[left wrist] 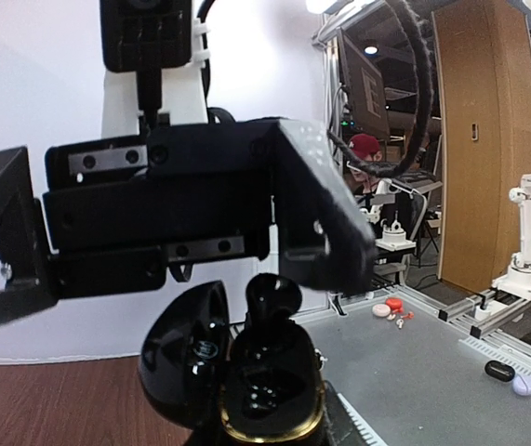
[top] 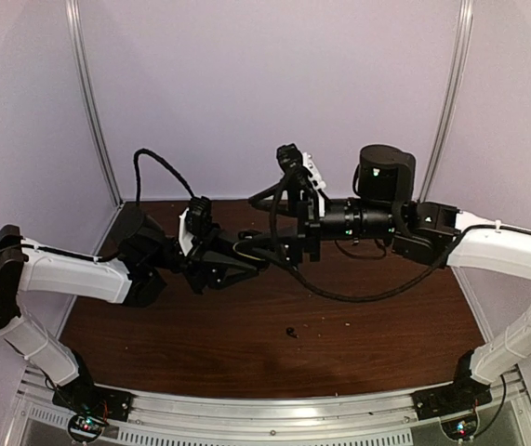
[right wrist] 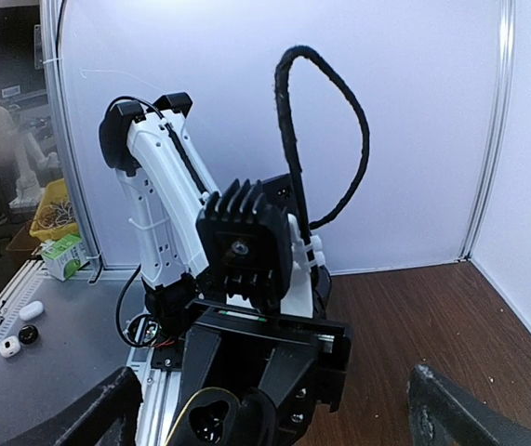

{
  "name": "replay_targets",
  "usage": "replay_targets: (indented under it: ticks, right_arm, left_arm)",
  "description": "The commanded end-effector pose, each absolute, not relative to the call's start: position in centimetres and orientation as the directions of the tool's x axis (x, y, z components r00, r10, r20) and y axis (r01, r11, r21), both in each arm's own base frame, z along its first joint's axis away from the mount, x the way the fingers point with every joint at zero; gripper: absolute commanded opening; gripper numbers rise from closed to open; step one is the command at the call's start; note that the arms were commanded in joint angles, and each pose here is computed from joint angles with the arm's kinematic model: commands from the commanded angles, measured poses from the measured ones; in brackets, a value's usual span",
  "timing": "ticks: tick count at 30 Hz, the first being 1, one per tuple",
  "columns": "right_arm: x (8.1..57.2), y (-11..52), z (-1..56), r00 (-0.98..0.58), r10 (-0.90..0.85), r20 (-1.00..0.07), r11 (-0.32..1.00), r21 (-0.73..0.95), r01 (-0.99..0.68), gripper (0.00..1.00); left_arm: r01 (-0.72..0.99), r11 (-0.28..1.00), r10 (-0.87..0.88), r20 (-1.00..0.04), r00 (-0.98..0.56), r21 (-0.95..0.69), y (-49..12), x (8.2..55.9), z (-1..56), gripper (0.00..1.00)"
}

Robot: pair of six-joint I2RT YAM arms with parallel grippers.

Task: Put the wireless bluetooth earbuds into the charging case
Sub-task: Adjust the right earbud in the right side groove of the charging case.

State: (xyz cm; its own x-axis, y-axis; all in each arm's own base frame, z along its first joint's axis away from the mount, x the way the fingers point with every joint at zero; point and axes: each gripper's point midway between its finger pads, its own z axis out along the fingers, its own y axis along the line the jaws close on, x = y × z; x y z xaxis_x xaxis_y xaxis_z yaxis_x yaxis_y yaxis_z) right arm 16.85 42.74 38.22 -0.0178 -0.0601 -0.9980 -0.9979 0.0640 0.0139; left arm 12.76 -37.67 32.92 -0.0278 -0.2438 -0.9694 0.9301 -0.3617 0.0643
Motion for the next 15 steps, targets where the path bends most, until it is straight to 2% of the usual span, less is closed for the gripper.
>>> replay_targets:
  ticks: [1, 7, 15]
  right_arm:
    - [16.2, 41.3, 41.0, 0.010, 0.000, -1.000, 0.065, -0.010, -0.998, 1.00]
    - [14.5, 40.5, 40.7, 0.037, -0.053, -0.998, -0.004, -0.037, -0.999, 1.00]
    - [13.9, 37.9, 40.0, 0.110, -0.195, -0.975, 0.022, -0.116, -0.993, 1.00]
  left_arm:
    - [0.937, -0.338, -0.271, -0.963, -0.004, 0.092, -37.3, 13.0, 33.2, 0.00]
    - [0.933, -0.349, -0.274, -0.962, -0.009, 0.090, -36.8, 12.9, 33.4, 0.00]
    - [0.887, -0.454, -0.230, -0.973, -0.019, 0.090, -35.9, 11.4, 32.9, 0.00]
